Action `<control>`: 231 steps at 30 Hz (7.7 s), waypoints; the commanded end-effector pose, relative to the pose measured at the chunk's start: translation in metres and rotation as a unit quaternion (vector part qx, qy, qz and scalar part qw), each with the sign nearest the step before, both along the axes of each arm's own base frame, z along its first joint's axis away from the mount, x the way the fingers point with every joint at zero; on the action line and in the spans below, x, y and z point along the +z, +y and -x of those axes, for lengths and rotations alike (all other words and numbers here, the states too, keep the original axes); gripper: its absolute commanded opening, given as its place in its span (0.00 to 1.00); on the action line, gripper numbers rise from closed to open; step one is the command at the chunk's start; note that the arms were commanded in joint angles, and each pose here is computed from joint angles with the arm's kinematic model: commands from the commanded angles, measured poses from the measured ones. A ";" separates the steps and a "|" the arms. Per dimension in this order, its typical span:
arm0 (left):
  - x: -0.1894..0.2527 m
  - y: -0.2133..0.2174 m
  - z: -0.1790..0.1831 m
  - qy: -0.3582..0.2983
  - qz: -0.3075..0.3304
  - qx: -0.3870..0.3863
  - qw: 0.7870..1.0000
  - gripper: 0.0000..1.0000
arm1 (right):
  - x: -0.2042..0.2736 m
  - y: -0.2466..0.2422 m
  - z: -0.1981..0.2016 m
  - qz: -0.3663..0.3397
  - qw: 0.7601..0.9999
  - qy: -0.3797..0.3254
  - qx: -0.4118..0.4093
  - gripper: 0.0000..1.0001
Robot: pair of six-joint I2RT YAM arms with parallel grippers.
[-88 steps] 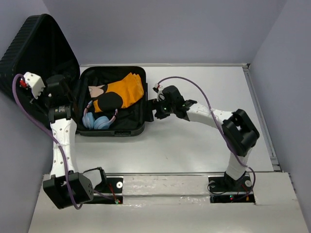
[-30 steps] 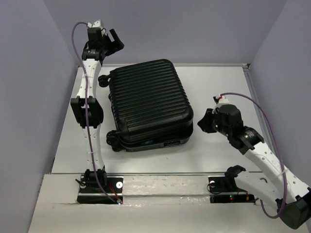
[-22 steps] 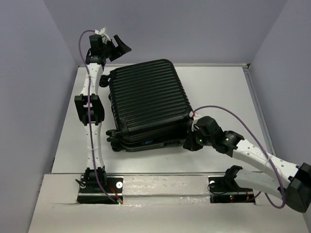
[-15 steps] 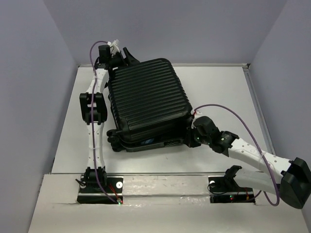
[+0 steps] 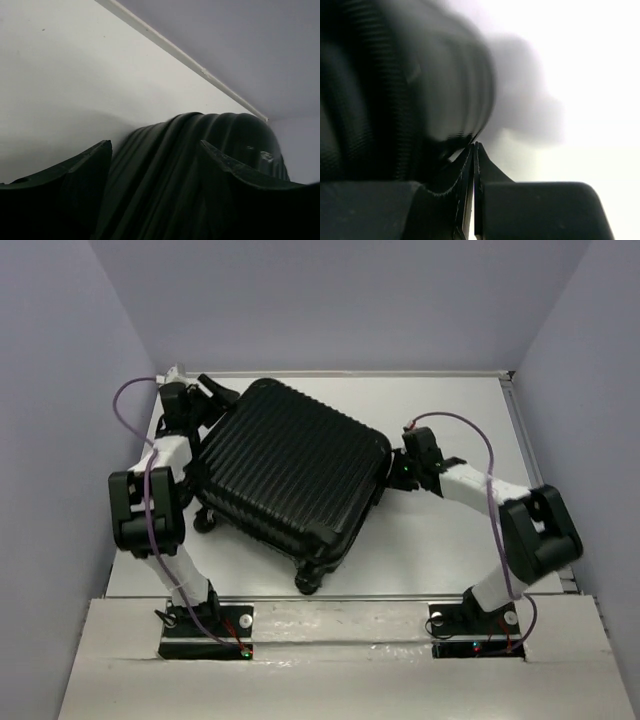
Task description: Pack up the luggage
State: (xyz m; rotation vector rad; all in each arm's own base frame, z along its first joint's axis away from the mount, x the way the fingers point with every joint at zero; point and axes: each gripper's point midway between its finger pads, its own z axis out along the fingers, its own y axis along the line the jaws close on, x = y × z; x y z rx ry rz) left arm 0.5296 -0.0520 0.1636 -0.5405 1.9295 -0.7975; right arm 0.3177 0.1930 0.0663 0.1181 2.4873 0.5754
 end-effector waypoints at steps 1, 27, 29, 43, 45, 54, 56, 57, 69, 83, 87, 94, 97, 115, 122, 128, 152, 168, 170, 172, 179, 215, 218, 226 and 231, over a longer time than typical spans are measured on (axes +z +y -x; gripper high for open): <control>-0.064 -0.074 0.137 0.118 -0.004 -0.123 0.985 0.78 | 0.171 0.138 -0.097 -0.239 0.935 -0.202 0.164 0.10; 0.109 -0.034 0.227 -0.077 -0.071 -0.023 0.994 0.99 | 0.194 0.086 0.122 -0.087 0.955 -0.177 0.222 0.07; 0.148 -0.025 0.217 -0.114 -0.082 0.002 0.990 0.99 | 0.165 0.072 0.149 -0.063 0.962 -0.142 0.223 0.07; 0.162 -0.027 0.132 -0.104 -0.069 0.003 0.992 0.99 | 0.082 0.033 0.145 0.044 0.992 -0.059 0.107 0.07; 0.149 -0.022 0.143 -0.090 -0.074 0.007 0.993 0.99 | 0.079 0.015 0.105 0.096 0.990 -0.093 0.031 0.07; 0.113 -0.023 0.237 -0.095 -0.108 -0.025 0.989 0.99 | 0.177 0.031 -0.052 -0.037 0.948 -0.292 0.119 0.07; 0.102 -0.026 0.255 -0.087 -0.113 -0.042 0.989 0.99 | 0.170 0.039 -0.058 -0.033 0.952 -0.271 0.140 0.12; 0.080 -0.028 0.267 -0.060 -0.116 -0.053 0.990 0.99 | 0.172 0.040 -0.055 -0.034 0.951 -0.268 0.148 0.16; 0.057 -0.088 0.347 -0.055 -0.004 -0.217 0.975 0.81 | 0.079 0.105 0.083 -0.189 0.916 -0.240 0.259 0.11; 0.078 -0.144 0.349 -0.055 0.001 -0.266 0.962 0.82 | 0.085 0.142 0.057 -0.211 0.878 -0.320 0.285 0.67; 0.067 -0.159 0.350 -0.031 -0.004 -0.287 0.957 0.82 | 0.094 0.149 0.055 -0.221 0.867 -0.334 0.297 0.64; 0.064 -0.183 0.351 -0.022 0.016 -0.296 0.955 0.81 | 0.093 0.156 0.047 -0.227 0.863 -0.340 0.297 0.49; 0.068 -0.191 0.347 -0.025 0.017 -0.297 0.954 0.80 | 0.092 0.158 0.045 -0.230 0.863 -0.340 0.293 0.30; 0.133 -0.296 0.297 -0.098 0.077 -0.307 0.943 0.23 | 0.081 0.112 0.093 -0.226 0.894 -0.326 0.208 0.07; 0.169 -0.319 0.282 -0.130 0.098 -0.290 0.943 0.13 | 0.097 0.112 0.092 -0.213 0.890 -0.357 0.188 0.07; 0.208 -0.371 0.260 -0.156 0.114 -0.311 0.931 0.07 | 0.128 0.150 0.124 -0.224 0.868 -0.406 0.177 0.07; 0.067 -0.230 0.374 -0.015 0.013 -0.300 0.954 0.69 | 0.092 0.152 0.134 -0.177 0.911 -0.332 0.169 0.07; 0.111 -0.312 0.300 -0.093 0.006 -0.284 0.954 0.19 | 0.096 0.141 0.138 -0.184 0.906 -0.344 0.168 0.07; 0.128 -0.324 0.293 -0.109 0.010 -0.287 0.952 0.14 | 0.100 0.144 0.136 -0.186 0.902 -0.351 0.168 0.07; 0.142 -0.335 0.287 -0.119 0.018 -0.291 0.949 0.11 | 0.103 0.145 0.132 -0.187 0.900 -0.360 0.161 0.07; 0.181 -0.382 0.271 -0.146 0.050 -0.326 0.933 0.06 | 0.126 0.165 0.113 -0.205 0.883 -0.399 0.139 0.07; 0.072 -0.149 0.290 -0.087 -0.069 -0.221 0.969 0.67 | 0.075 0.080 0.043 -0.141 0.881 -0.405 0.198 0.65; 0.060 -0.155 0.292 -0.072 -0.060 -0.236 0.967 0.62 | 0.076 0.086 0.040 -0.151 0.873 -0.413 0.212 0.64; 0.046 -0.168 0.285 -0.068 -0.053 -0.250 0.965 0.53 | 0.090 0.084 0.019 -0.137 0.859 -0.452 0.196 0.58; 0.041 -0.176 0.283 -0.069 -0.043 -0.250 0.965 0.47 | 0.098 0.089 0.012 -0.138 0.850 -0.469 0.196 0.53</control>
